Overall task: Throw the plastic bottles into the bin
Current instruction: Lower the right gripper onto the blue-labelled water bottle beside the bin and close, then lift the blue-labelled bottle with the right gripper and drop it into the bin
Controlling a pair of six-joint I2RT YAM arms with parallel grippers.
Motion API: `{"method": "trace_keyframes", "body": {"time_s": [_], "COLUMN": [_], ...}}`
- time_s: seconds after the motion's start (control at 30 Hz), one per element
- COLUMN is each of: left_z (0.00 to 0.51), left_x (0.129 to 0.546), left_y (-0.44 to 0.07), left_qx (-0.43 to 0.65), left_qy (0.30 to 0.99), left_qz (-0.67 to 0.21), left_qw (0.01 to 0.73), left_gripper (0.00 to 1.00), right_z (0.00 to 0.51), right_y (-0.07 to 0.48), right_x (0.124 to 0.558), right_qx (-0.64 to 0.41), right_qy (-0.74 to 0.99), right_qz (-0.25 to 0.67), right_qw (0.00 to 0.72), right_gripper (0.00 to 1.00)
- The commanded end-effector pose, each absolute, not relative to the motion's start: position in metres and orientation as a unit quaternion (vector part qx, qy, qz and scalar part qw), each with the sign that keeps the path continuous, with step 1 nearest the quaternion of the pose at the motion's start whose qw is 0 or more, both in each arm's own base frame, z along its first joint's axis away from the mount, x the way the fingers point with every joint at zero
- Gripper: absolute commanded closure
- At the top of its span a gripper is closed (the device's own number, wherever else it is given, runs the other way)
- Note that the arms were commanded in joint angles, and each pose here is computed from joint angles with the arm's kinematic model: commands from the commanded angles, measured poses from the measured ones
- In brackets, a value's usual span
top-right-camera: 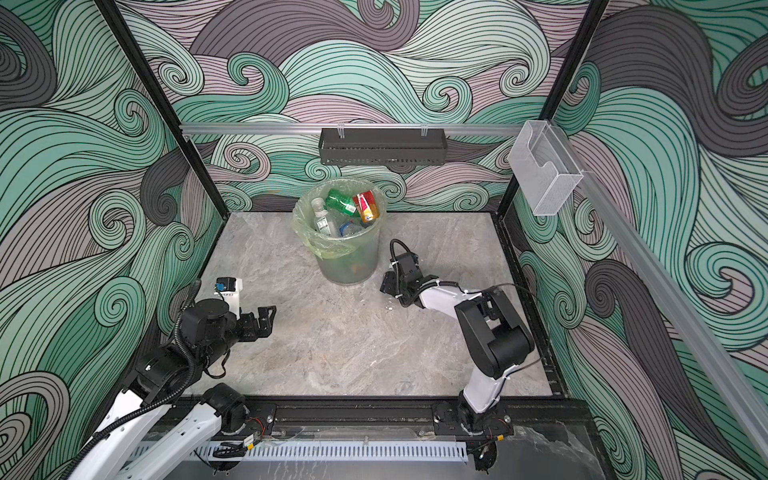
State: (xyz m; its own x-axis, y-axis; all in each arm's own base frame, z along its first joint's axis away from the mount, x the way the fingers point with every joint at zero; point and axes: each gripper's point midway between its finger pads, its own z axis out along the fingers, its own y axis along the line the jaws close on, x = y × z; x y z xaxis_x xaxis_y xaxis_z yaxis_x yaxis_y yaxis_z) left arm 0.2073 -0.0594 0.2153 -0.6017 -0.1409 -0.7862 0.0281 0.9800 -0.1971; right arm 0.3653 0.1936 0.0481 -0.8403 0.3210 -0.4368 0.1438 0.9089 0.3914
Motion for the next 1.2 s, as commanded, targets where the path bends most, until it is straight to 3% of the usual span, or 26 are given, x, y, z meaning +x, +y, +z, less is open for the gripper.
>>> {"method": "trace_keyframes", "body": {"time_s": [0.0, 0.47, 0.87, 1.17], "left_z": [0.222, 0.221, 0.218, 0.219], "left_x": [0.207, 0.208, 0.204, 0.201], "left_y": [-0.058, -0.06, -0.056, -0.044], "left_qx": [-0.035, -0.038, -0.045, -0.052], "left_qy": [0.885, 0.886, 0.888, 0.888], "left_qz": [-0.099, -0.106, -0.1, -0.071], "left_qw": [0.454, 0.45, 0.447, 0.451], "left_gripper": [0.01, 0.01, 0.01, 0.01], "right_z": [0.056, 0.049, 0.038, 0.098], "right_y": [0.173, 0.195, 0.192, 0.178], "right_x": [0.351, 0.368, 0.371, 0.353], "right_qx": [0.081, -0.022, -0.029, -0.041], "right_qy": [0.955, 0.963, 0.967, 0.95], "right_qz": [0.125, 0.145, 0.127, 0.137], "right_qw": [0.256, 0.227, 0.218, 0.279], "right_gripper": [0.27, 0.15, 0.41, 0.46]}}
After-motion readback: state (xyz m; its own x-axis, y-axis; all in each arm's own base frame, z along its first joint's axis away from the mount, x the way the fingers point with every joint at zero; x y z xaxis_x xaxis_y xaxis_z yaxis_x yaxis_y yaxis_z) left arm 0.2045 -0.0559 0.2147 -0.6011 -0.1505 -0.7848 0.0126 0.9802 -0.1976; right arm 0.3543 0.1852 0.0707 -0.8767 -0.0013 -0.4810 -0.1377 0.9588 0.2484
